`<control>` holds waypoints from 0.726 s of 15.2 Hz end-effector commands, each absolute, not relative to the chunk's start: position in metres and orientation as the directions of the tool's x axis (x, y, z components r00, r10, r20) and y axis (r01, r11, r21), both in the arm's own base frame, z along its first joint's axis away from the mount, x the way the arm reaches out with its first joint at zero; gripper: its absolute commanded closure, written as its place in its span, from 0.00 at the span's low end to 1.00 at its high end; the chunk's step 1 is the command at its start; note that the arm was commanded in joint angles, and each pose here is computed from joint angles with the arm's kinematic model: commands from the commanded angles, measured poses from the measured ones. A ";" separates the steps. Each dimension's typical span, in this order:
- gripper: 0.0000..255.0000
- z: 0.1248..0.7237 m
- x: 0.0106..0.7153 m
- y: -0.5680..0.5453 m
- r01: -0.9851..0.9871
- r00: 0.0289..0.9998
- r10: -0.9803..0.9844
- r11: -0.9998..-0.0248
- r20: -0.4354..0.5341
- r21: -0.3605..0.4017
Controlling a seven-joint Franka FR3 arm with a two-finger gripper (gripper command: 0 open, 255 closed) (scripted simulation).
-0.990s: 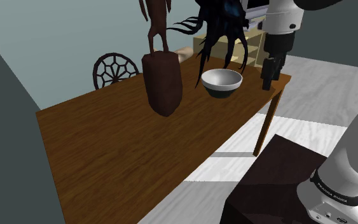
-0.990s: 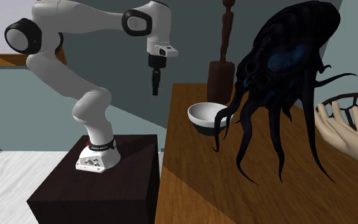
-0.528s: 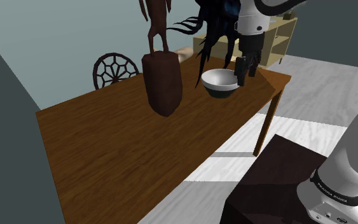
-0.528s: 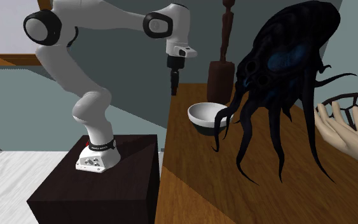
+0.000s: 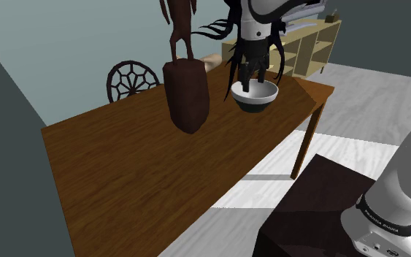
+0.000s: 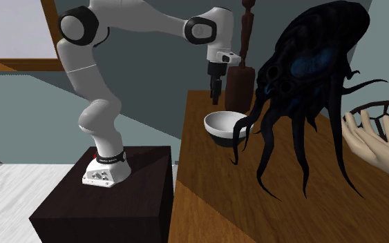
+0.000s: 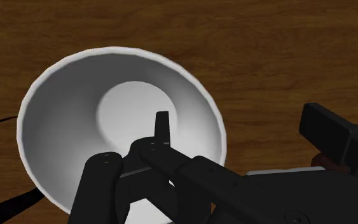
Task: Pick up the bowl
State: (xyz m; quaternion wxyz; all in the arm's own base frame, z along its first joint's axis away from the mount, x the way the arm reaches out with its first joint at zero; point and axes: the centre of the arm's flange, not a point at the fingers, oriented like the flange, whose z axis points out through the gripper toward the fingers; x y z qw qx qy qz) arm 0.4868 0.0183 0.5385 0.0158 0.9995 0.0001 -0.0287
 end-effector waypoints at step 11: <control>0.00 0.495 0.539 0.024 -0.019 0.999 -0.021 -0.999 -0.040 0.045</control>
